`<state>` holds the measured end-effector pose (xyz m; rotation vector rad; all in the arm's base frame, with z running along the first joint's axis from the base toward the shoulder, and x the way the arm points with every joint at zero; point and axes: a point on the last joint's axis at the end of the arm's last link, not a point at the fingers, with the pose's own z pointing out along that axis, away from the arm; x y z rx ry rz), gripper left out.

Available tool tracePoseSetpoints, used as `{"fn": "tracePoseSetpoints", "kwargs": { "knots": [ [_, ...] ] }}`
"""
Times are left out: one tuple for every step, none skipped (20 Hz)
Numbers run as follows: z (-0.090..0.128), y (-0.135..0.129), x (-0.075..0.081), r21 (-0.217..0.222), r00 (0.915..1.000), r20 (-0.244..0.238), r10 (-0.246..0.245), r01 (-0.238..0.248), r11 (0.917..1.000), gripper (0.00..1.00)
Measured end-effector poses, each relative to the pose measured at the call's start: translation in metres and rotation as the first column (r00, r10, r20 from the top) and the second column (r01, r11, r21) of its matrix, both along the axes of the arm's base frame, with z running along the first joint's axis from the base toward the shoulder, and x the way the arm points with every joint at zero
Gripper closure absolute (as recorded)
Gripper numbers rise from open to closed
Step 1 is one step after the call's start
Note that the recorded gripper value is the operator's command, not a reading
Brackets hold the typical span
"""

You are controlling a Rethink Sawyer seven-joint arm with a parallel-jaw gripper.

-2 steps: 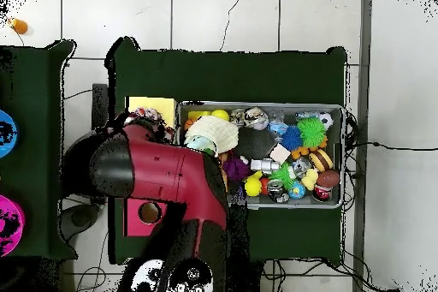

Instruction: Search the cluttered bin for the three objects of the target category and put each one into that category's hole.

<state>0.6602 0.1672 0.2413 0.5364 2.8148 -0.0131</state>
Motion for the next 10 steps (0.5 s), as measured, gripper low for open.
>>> {"fn": "tracePoseSetpoints", "kwargs": {
  "knots": [
    [0.004,-0.001,-0.001,-0.002,1.0,-0.001,0.002,-0.002,1.0,1.0],
    [0.006,-0.001,-0.001,-0.002,1.0,-0.003,0.003,-0.003,1.0,1.0],
    [0.011,0.0,-0.002,0.002,0.9999,-0.012,0.004,-0.004,1.0,1.0],
    [0.015,0.0,-0.004,0.006,0.9998,-0.021,0.004,-0.004,1.0,1.0],
    [0.02,0.001,-0.006,0.011,0.9995,-0.033,0.005,-0.004,0.9999,1.0],
    [0.025,0.003,-0.008,0.017,0.9988,-0.048,0.007,-0.007,0.9998,1.0],
    [0.027,0.004,-0.009,0.019,0.9986,-0.052,0.009,-0.008,0.9998,1.0],
    [0.029,0.006,-0.009,0.021,0.9983,-0.058,0.011,-0.01,0.9997,1.0],
    [0.03,0.009,-0.01,0.023,0.9979,-0.062,0.015,-0.014,0.9996,1.0],
    [0.033,0.013,-0.011,0.025,0.9976,-0.066,0.022,-0.02,0.9995,1.0]
  ]
}}
